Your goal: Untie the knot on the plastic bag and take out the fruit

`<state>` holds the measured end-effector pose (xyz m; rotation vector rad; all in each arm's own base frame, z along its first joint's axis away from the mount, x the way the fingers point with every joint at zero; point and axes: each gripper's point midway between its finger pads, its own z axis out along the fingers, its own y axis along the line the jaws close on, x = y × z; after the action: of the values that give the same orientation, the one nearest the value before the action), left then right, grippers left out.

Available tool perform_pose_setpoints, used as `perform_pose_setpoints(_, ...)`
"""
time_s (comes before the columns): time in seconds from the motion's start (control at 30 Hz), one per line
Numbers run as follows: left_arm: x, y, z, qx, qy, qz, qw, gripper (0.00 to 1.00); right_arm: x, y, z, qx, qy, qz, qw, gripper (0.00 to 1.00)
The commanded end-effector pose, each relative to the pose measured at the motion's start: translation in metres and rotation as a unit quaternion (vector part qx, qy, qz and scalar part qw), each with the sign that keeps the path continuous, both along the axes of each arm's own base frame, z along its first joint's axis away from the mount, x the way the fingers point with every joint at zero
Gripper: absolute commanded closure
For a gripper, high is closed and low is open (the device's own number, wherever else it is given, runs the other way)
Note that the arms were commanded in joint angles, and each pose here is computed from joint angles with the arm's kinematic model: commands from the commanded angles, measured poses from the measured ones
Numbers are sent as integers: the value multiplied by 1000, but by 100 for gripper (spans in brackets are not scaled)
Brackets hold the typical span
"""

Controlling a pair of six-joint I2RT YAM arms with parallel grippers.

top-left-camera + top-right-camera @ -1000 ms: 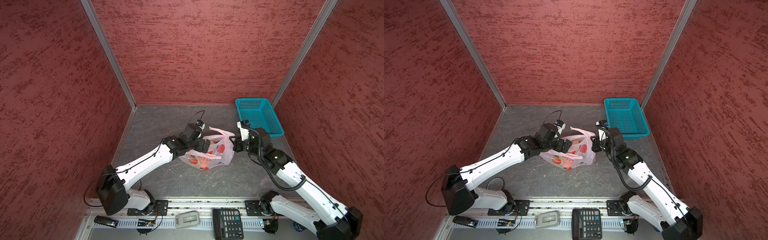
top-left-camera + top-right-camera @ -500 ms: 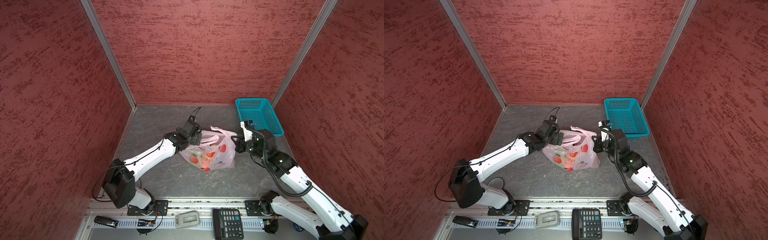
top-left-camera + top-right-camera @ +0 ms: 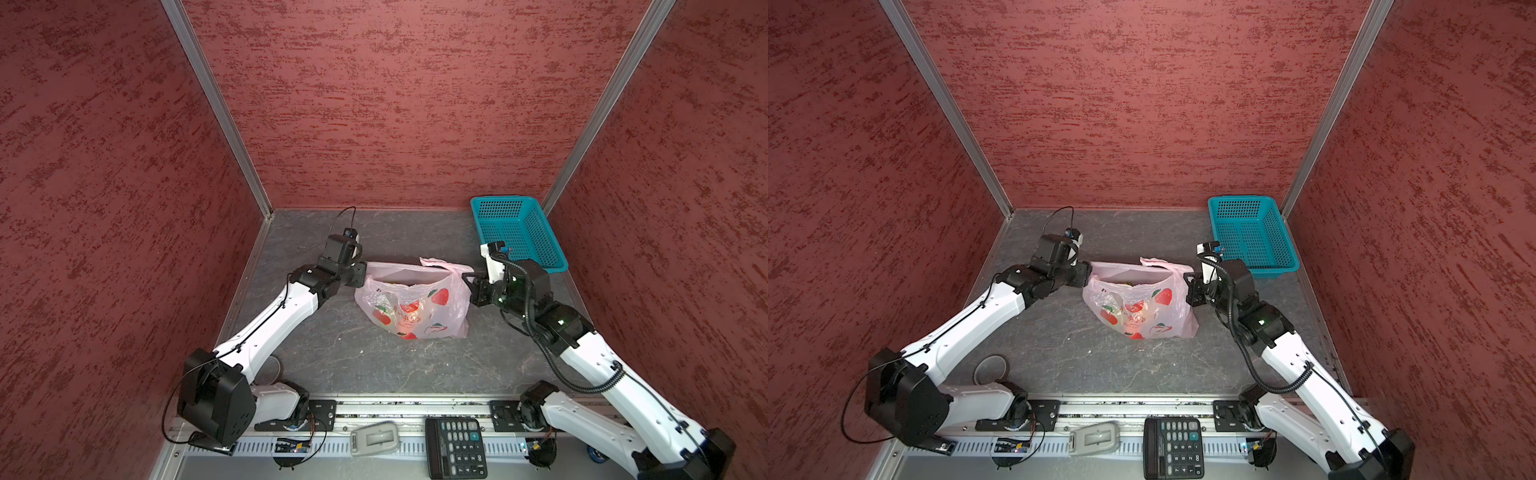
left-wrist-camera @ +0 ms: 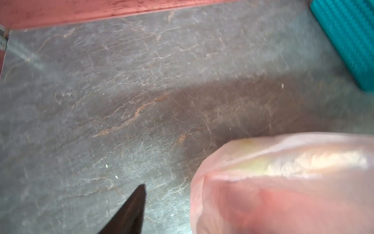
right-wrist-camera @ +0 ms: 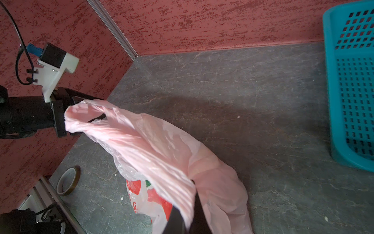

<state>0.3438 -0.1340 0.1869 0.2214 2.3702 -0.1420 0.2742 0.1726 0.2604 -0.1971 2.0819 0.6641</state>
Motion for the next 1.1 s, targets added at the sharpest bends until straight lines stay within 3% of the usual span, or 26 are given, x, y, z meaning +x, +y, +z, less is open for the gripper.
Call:
perform_pose_setpoints(0.0,-4,12,-7,-3,11,17,1000,57,4,-15,-20,-20,22,-37,999,100)
perform_pose_setpoints(0.1,-6,2,0,-25,3,5,1000,76,2,-13,-35,-28,45,-29,998,100)
perform_pose_setpoints(0.13,-6,-2,5,-32,-4,1,999,82,2,-12,-36,-32,49,-25,998,95)
perform_pose_setpoints(0.33,-11,-25,41,-65,-43,-31,996,100,1,-10,6,-52,16,-2,999,37)
perform_pose_setpoints(0.43,-14,-38,55,-78,-56,-53,994,100,5,-5,32,-67,-5,22,998,23)
perform_pose_setpoints(0.7,-21,-68,76,-93,-60,-100,989,100,24,45,68,-69,-38,130,988,9)
perform_pose_setpoints(0.9,-23,-79,84,-98,-56,-115,987,100,34,93,65,-109,-51,215,969,4)
perform_pose_setpoints(1.07,-20,-80,86,-93,-52,-114,988,100,28,125,38,-144,-22,294,945,2)
